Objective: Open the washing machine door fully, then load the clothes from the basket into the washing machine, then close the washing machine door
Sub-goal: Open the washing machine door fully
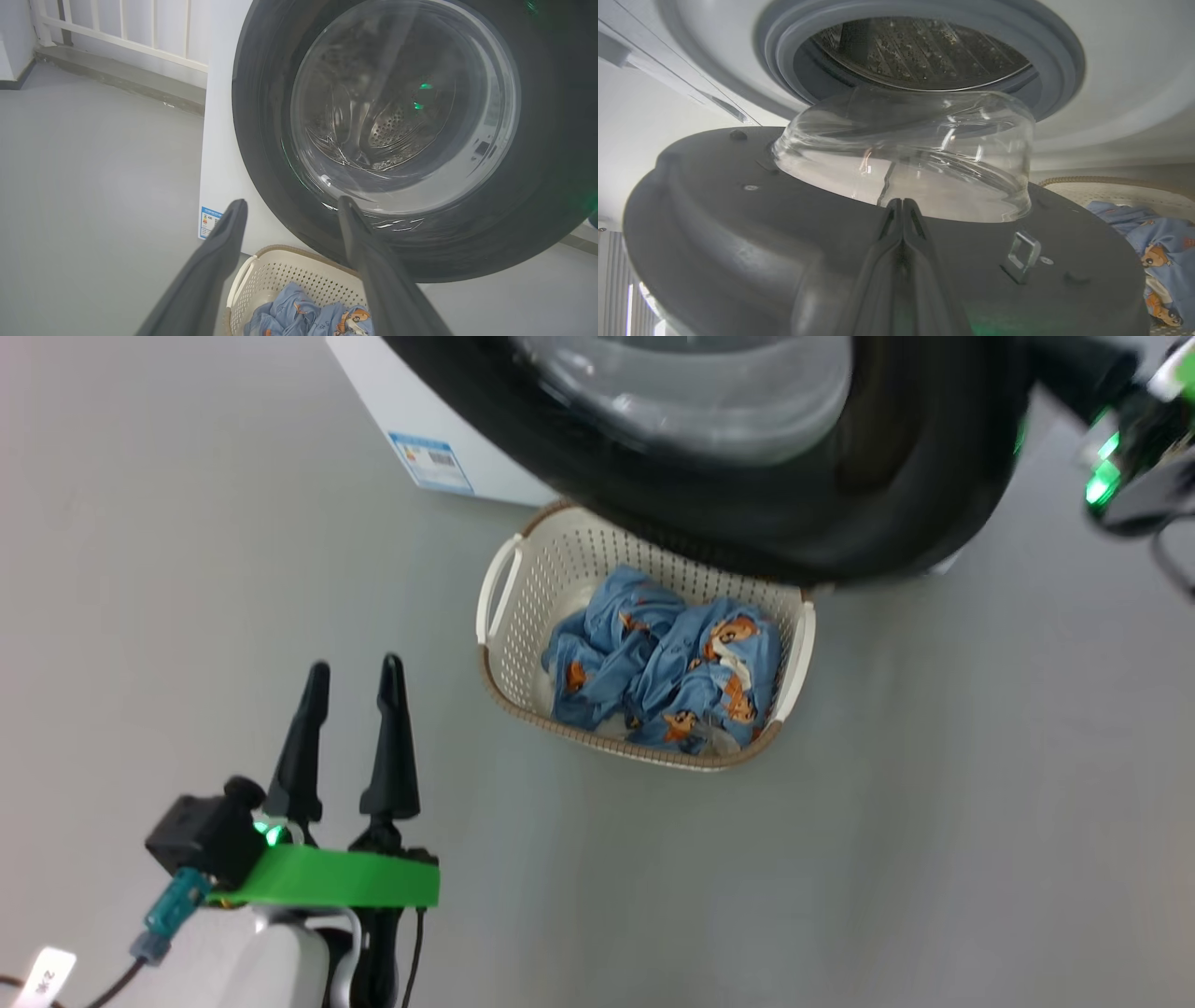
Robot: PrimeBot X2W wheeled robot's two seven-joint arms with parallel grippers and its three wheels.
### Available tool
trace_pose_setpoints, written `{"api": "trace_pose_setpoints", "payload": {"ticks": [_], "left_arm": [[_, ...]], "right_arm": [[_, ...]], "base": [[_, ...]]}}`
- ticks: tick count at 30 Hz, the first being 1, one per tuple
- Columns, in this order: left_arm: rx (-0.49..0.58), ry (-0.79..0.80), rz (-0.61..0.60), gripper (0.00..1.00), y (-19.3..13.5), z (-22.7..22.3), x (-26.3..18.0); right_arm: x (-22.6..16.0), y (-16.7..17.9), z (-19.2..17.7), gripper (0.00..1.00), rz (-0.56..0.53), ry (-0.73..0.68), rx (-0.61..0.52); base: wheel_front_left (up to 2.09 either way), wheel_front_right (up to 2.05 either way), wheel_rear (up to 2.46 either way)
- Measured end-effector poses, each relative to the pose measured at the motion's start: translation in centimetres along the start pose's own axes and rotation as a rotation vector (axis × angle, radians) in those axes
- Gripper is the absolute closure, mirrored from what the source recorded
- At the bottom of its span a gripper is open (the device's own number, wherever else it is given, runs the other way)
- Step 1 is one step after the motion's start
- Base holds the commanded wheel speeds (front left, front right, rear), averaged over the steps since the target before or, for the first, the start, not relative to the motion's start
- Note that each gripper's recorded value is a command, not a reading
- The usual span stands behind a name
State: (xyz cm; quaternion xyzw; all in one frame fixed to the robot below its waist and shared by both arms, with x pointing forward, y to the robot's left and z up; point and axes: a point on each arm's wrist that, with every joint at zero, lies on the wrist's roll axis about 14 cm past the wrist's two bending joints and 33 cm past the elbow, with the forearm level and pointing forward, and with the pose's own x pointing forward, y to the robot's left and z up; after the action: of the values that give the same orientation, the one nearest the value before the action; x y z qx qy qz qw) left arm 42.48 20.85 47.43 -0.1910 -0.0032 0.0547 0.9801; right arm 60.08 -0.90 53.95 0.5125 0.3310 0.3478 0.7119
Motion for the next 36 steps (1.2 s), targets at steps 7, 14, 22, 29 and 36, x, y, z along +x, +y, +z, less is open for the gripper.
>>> {"api": "trace_pose_setpoints", "payload": {"ticks": [7, 14, 22, 29, 36], "left_arm": [[0.0, -0.006, 0.013, 0.0, 0.5, 0.6, -2.4], [-0.002, -0.026, 0.033, 0.0, 1.2, 1.6, -4.8], [-0.005, -0.057, 0.08, 0.0, 2.7, 2.7, -7.3], [0.008, -0.086, 0.13, 0.0, 4.4, 3.7, -9.5], [0.012, -0.114, 0.17, 0.0, 5.7, 4.5, -11.1]], "right_arm": [[-1.4, 0.8, -4.6, 1.0, 0.016, 0.07, 0.006], [-2.6, 1.9, -8.3, 1.0, 0.035, 0.115, 0.014], [-2.0, 2.8, -12.6, 1.0, 0.059, 0.196, 0.027], [-1.6, 3.1, -16.9, 1.0, 0.083, 0.279, 0.063], [-0.9, 4.0, -20.4, 1.0, 0.118, 0.353, 0.105]], "base": [[0.0, 0.0, 0.0], [0.0, 0.0, 0.0], [0.0, 0.0, 0.0], [0.0, 0.0, 0.0], [0.0, 0.0, 0.0]]}}
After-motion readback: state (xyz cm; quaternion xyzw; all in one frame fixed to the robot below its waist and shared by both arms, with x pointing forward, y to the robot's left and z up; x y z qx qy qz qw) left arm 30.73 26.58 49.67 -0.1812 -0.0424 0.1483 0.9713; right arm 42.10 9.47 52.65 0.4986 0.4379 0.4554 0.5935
